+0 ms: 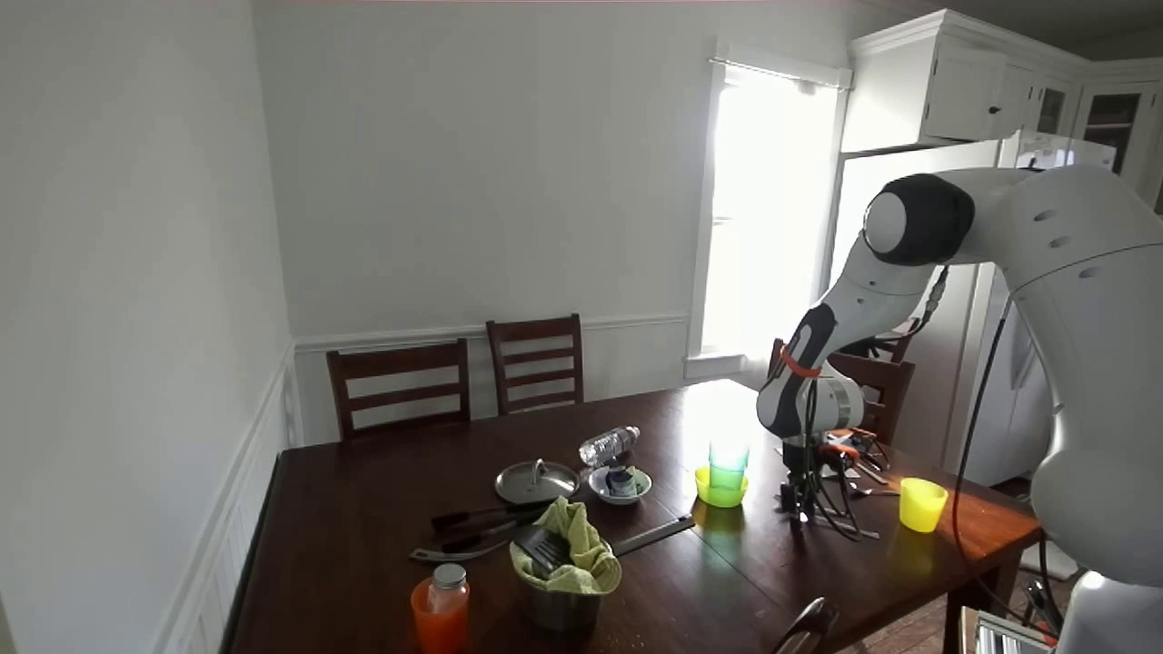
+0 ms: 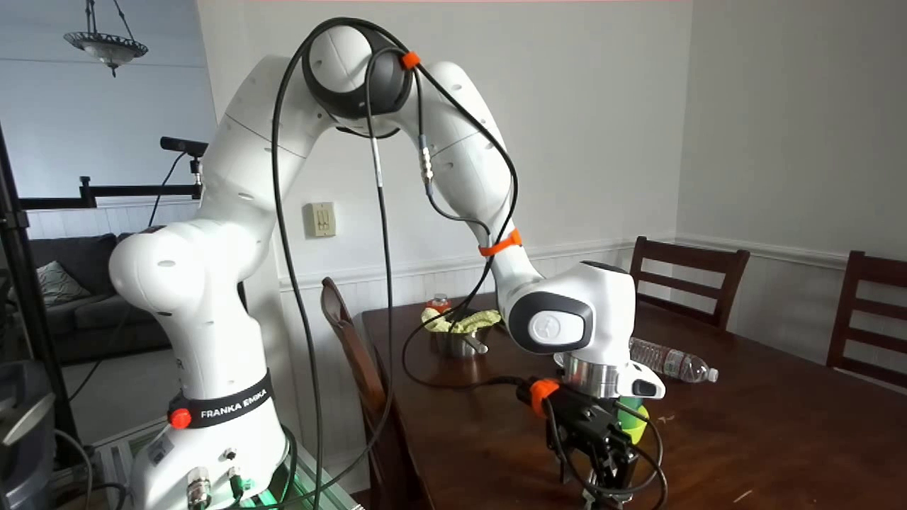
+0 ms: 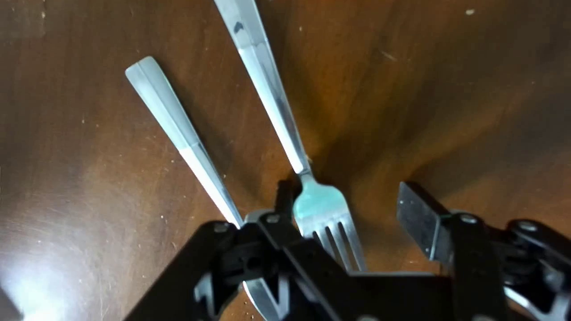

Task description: Put the fork and spoon in the green cup

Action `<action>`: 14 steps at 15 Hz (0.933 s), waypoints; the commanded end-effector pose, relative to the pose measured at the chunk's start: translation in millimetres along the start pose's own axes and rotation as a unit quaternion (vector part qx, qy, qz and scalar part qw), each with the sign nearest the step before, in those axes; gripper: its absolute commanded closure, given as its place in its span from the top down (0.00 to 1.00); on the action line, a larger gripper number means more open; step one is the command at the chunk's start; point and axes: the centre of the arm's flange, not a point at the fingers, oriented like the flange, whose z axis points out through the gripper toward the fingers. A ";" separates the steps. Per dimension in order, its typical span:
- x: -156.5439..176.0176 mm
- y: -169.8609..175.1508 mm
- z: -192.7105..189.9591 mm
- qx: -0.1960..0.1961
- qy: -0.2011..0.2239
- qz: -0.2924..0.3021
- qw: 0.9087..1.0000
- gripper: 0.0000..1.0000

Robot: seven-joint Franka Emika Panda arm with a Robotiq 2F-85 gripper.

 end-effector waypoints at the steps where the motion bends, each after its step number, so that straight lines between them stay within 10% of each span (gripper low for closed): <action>1: 3.4 6.9 7.4 -0.006 -0.010 -0.018 1.000 0.31; 5: 4.1 8.7 4.7 -0.009 -0.013 -0.023 1.000 0.07; 14: -1.6 3.9 -18.5 -0.012 -0.003 -0.029 0.999 0.07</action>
